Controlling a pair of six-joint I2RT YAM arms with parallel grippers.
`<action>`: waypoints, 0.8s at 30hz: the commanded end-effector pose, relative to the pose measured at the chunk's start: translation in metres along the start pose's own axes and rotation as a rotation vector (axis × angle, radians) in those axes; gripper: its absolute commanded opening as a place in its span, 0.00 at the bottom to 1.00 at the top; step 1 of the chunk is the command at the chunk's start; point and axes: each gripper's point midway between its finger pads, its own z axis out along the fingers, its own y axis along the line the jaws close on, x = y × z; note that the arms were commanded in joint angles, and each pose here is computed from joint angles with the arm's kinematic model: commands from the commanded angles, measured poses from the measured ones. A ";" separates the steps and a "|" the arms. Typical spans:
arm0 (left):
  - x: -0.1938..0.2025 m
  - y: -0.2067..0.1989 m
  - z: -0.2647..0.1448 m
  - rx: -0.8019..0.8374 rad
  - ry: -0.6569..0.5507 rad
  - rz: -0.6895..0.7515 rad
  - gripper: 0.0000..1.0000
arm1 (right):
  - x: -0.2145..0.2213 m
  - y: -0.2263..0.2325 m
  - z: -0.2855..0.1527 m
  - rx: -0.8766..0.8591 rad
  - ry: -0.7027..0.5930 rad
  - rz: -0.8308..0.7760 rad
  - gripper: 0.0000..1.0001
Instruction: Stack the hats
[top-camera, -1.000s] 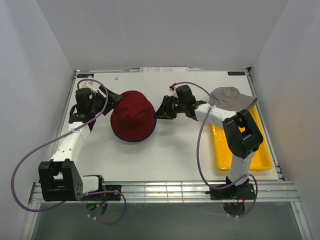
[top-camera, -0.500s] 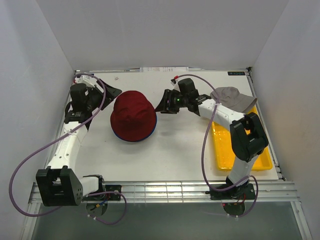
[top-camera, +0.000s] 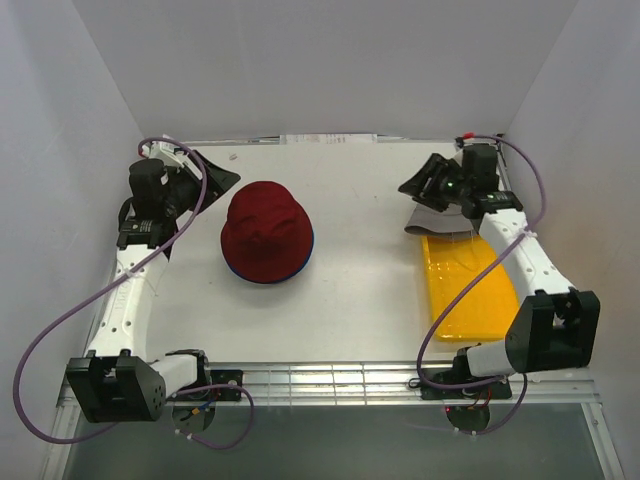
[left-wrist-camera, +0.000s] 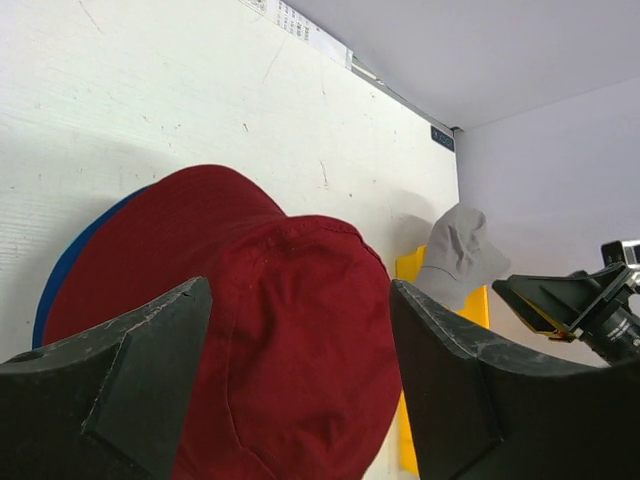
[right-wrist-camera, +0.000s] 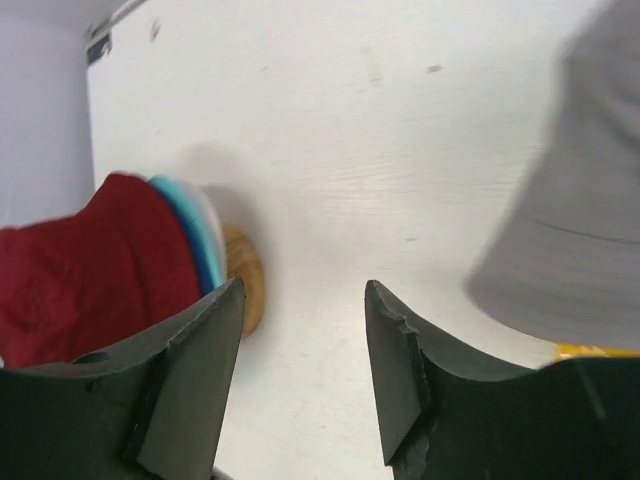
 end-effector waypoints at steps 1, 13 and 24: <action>-0.007 -0.017 -0.019 0.037 -0.021 0.014 0.82 | -0.012 -0.061 -0.037 0.157 -0.089 0.078 0.58; 0.006 -0.020 -0.017 0.090 0.018 -0.019 0.81 | 0.001 -0.162 -0.058 0.311 -0.181 0.301 0.73; 0.011 -0.019 -0.016 0.101 0.026 -0.034 0.80 | 0.010 -0.193 -0.038 0.319 -0.224 0.405 0.72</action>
